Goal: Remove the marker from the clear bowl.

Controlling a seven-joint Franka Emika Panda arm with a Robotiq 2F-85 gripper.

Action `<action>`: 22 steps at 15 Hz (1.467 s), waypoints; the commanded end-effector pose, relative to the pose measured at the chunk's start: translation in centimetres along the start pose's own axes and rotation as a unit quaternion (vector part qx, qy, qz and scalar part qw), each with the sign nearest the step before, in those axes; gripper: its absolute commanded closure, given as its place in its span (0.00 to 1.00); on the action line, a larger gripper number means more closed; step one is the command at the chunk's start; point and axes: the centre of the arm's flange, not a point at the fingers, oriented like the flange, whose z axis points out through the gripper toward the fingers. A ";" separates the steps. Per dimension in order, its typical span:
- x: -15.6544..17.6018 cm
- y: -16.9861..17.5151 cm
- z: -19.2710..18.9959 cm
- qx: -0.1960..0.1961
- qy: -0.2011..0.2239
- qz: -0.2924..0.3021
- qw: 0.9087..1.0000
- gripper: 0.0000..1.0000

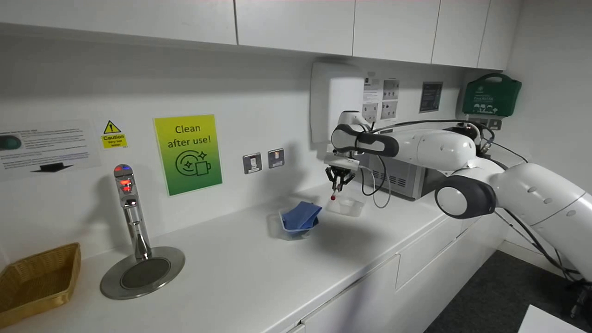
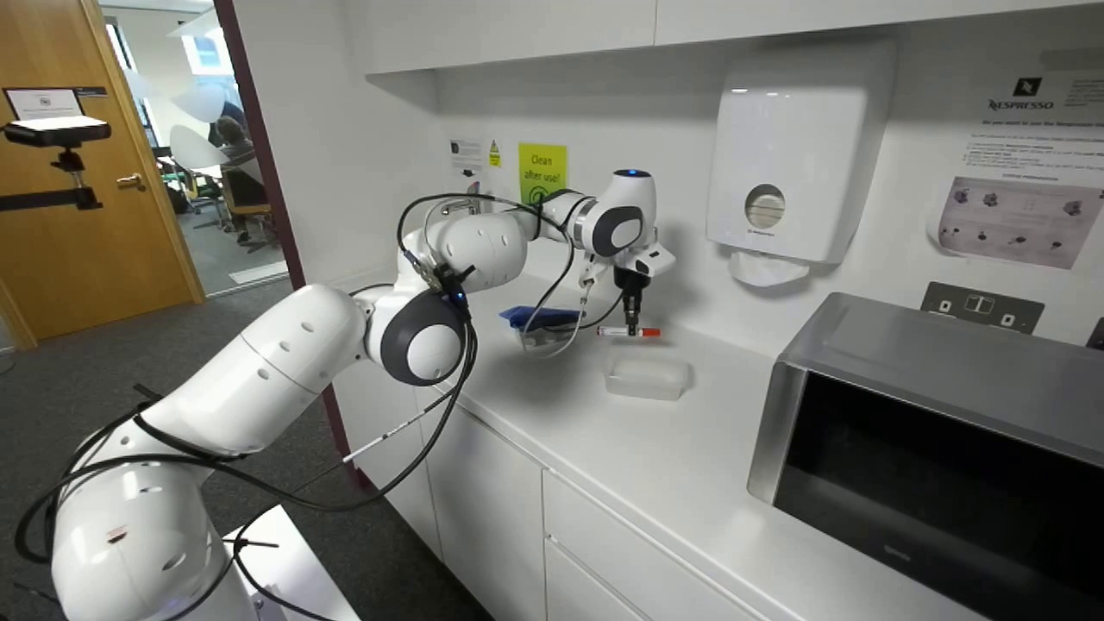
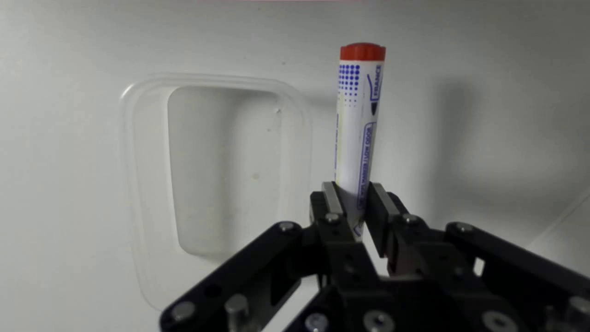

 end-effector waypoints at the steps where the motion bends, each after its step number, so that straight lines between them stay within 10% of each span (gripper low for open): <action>1: -1.9 -1.5 -1.3 -0.002 -0.007 -0.036 0.999 0.95; 12: -6.4 -1.9 3.2 -0.078 -0.066 -0.139 0.985 0.95; 22: -7.2 -2.5 8.3 -0.133 -0.035 -0.171 0.976 0.95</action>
